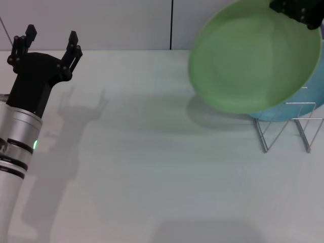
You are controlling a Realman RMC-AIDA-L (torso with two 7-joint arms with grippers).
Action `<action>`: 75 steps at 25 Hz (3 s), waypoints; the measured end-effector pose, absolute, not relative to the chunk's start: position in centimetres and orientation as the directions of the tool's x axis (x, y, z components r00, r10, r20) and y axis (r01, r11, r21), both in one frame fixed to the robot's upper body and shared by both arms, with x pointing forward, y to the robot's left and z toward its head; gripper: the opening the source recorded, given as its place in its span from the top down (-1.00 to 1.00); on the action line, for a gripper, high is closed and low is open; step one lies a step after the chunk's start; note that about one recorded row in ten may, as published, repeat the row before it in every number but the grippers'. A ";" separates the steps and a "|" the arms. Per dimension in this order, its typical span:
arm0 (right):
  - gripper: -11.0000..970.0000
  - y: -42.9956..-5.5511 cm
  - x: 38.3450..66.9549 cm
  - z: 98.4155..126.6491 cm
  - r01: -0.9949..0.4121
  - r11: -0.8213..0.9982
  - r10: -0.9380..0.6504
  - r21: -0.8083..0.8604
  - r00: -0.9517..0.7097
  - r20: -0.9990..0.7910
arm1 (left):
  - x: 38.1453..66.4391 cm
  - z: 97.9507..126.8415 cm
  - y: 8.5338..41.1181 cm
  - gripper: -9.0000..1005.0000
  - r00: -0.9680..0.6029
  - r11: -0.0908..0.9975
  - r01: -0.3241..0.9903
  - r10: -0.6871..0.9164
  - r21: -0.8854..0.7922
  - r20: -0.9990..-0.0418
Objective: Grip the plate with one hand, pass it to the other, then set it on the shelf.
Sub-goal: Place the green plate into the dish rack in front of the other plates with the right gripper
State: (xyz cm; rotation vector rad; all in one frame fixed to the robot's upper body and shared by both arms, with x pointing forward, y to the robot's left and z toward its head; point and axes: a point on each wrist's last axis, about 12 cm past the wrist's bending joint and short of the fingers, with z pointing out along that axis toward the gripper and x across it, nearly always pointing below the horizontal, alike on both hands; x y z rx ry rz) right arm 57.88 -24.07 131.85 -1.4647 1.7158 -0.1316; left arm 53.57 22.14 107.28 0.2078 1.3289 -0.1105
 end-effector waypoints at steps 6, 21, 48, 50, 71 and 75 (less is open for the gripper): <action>0.85 -24.4 57.0 132.2 -0.746 0.252 -0.882 -0.616 0.084 -0.463 | 53.8 107.3 21.6 -0.69 0.236 0.972 0.217 0.038 0.090 -0.971; 0.83 -25.5 56.1 131.6 -0.734 0.233 -0.914 -0.638 0.059 -0.402 | 54.4 107.0 21.1 -0.69 0.198 0.966 0.239 0.049 0.097 -0.979; 0.80 -28.6 55.3 127.0 -0.798 0.266 -0.946 -0.540 -0.107 -0.308 | 54.7 107.1 20.1 -0.68 0.188 0.954 0.284 0.040 0.093 -0.981; 0.77 -28.7 55.3 126.7 -0.795 0.280 -0.942 -0.538 -0.120 -0.314 | 54.8 107.1 20.0 -0.68 0.188 0.954 0.286 0.040 0.093 -0.981; -0.31 -27.7 54.7 127.4 -0.803 0.372 -0.897 -0.466 -0.181 -0.404 | 55.7 107.3 19.9 -0.68 0.177 0.949 0.296 0.056 0.107 -0.983; -0.31 -27.1 54.5 128.0 -0.801 0.385 -0.876 -0.458 -0.162 -0.454 | 56.1 107.1 20.1 -0.68 0.158 0.949 0.305 0.036 0.083 -0.987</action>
